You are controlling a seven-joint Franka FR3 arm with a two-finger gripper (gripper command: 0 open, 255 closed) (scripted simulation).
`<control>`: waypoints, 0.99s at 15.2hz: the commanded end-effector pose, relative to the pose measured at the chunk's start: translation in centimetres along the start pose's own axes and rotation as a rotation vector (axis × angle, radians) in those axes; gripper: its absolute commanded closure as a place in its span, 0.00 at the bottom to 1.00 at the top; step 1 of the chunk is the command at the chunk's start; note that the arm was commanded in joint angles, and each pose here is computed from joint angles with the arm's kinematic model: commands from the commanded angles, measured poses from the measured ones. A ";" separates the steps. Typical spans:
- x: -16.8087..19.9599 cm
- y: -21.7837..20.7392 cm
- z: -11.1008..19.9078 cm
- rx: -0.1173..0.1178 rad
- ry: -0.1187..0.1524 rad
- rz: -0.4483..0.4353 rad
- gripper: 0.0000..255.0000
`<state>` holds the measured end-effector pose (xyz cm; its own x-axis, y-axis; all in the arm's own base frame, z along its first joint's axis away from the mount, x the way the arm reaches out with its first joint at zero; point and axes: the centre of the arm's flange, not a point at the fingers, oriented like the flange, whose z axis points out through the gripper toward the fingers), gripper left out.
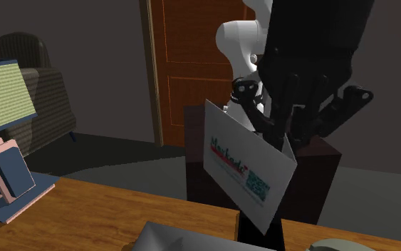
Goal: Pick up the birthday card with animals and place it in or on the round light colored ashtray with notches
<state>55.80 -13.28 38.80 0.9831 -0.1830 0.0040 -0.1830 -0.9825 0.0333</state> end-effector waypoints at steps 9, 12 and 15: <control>2.6 -12.9 -1.8 0.000 0.000 0.002 1.00; 3.4 -16.8 -2.3 0.000 0.000 0.002 1.00; 4.1 -20.3 -2.3 0.000 0.000 0.002 1.00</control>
<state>63.41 5.11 40.76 0.9830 -0.1834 0.0039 -0.1834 -0.9825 0.0337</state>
